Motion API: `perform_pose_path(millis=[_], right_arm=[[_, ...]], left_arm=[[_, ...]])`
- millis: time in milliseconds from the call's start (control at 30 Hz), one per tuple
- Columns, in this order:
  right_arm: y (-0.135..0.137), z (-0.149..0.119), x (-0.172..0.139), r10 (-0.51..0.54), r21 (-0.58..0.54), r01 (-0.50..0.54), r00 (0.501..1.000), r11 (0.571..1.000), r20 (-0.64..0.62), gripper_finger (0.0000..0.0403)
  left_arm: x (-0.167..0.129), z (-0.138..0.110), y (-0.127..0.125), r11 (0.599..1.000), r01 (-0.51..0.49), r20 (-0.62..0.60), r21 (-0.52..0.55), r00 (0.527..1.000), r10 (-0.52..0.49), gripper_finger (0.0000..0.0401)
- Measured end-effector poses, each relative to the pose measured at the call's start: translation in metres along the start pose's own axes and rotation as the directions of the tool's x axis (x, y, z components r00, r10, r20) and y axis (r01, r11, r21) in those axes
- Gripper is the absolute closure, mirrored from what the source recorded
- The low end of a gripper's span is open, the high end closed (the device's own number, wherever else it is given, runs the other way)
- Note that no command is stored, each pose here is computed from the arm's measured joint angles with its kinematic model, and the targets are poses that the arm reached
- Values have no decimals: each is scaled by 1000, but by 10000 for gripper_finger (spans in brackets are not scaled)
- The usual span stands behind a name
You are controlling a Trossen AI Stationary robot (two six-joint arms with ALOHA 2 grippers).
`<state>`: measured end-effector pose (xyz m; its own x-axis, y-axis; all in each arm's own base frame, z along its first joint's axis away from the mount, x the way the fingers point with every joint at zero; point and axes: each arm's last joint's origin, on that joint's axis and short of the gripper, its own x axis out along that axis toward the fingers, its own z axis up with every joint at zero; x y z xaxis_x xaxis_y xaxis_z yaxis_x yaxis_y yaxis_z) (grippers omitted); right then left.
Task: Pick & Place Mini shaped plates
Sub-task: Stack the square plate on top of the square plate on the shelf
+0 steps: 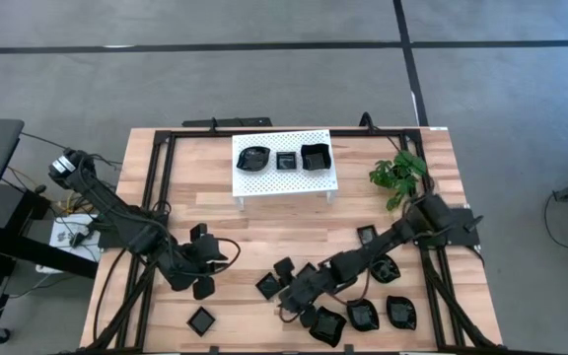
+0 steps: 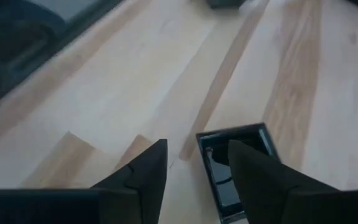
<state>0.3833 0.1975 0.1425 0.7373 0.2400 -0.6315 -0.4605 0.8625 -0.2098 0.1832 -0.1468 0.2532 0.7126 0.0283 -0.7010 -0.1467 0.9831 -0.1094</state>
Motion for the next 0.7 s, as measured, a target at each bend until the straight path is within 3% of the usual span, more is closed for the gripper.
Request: perform_pose_path(millis=[300, 700], right_arm=[[-1, -14, 28, -22, 4, 23, 996, 1000, -91, 258], [-11, -18, 30, -60, 22, 63, 992, 998, -113, 312]], left_arm=[[0, 0, 0, 1000, 2, 3, -2, 1000, -2, 335], [0, 1, 0, 1000, 5, 5, -3, 1000, -5, 335]])
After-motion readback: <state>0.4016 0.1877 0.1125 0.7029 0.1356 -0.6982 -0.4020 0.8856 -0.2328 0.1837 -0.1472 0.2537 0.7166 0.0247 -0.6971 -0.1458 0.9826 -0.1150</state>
